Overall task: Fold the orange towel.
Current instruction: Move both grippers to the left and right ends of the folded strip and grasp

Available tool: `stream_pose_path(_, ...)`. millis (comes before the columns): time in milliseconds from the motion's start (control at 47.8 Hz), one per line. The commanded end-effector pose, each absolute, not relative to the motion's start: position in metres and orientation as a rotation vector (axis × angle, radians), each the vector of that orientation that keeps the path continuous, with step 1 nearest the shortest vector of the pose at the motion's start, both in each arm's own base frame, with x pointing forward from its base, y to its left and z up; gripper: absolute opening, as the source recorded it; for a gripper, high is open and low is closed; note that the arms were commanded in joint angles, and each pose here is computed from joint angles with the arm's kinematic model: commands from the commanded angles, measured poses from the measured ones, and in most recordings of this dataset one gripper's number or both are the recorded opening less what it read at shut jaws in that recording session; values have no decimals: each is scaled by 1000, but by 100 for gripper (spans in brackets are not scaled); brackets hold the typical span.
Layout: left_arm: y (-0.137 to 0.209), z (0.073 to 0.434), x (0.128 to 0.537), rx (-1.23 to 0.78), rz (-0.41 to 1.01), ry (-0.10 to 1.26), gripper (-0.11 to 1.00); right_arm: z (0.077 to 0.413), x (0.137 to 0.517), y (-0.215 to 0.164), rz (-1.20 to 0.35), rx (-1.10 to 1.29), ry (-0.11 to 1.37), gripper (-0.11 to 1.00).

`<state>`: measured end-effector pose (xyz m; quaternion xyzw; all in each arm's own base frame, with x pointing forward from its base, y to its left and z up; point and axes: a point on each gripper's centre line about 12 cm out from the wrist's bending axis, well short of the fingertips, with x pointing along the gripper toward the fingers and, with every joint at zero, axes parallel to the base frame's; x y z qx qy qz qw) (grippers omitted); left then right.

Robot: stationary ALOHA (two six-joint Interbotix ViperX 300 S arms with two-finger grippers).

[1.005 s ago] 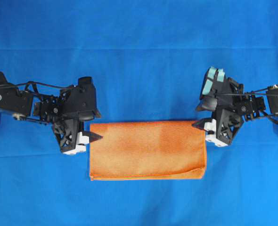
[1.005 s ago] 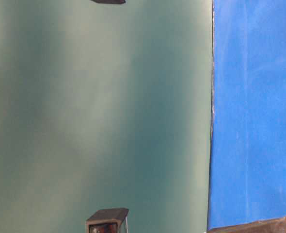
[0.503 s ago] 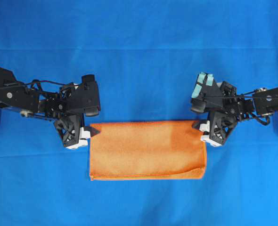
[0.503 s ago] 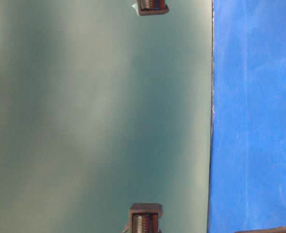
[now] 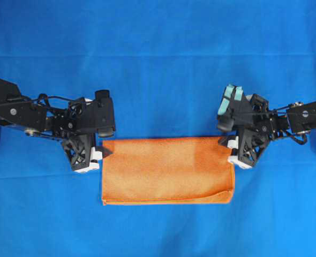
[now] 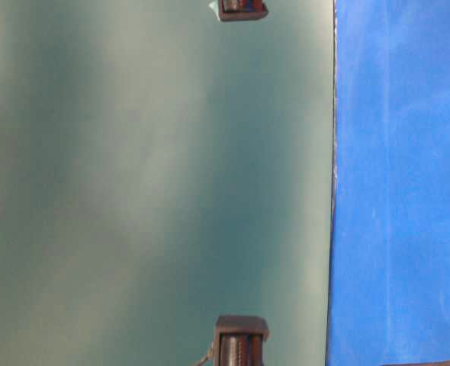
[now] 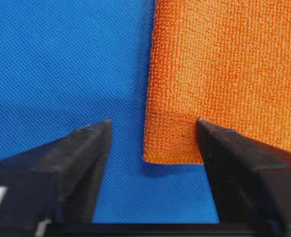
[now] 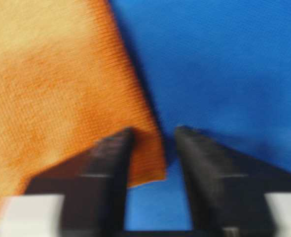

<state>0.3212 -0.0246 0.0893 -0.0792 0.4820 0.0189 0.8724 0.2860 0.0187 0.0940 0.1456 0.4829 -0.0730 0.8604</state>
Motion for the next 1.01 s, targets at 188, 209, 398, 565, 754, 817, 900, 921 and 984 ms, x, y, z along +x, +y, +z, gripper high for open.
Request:
stream_pose_path(188, -32, 95, 331, -149, 22, 1052, 4, 100, 286, 27, -122, 294, 996, 1)
stream_pose_path(209, -32, 95, 331, -147, 22, 1053, 1, 100, 285, 27, -122, 294, 998, 1)
stream_pose_path(398, -32, 101, 330, -151, 23, 1053, 1, 108, 287, 27, -120, 295, 975, 1)
stream_pose_path(565, -32, 127, 331, -153, 19, 1034, 1, 132, 286, 25, -133, 291, 952, 1)
stream_pose_path(754, -33, 169, 330, -156, 10, 998, 1, 168, 283, 21, -152, 285, 919, 1)
stream_pose_path(817, -33, 182, 328, -158, 7, 981, 1, 182, 281, 21, -148, 283, 891, 1)
stream_pose_path(900, -33, 198, 325, -158, 2, 962, 1, 197, 277, 24, -133, 277, 856, 1)
stream_pose_path(921, -34, 202, 324, -158, 0, 956, 1, 201, 276, 24, -129, 275, 847, 1)
stream_pose_path(984, -35, 217, 321, -157, -10, 926, 1, 212, 274, 26, -113, 270, 813, 1)
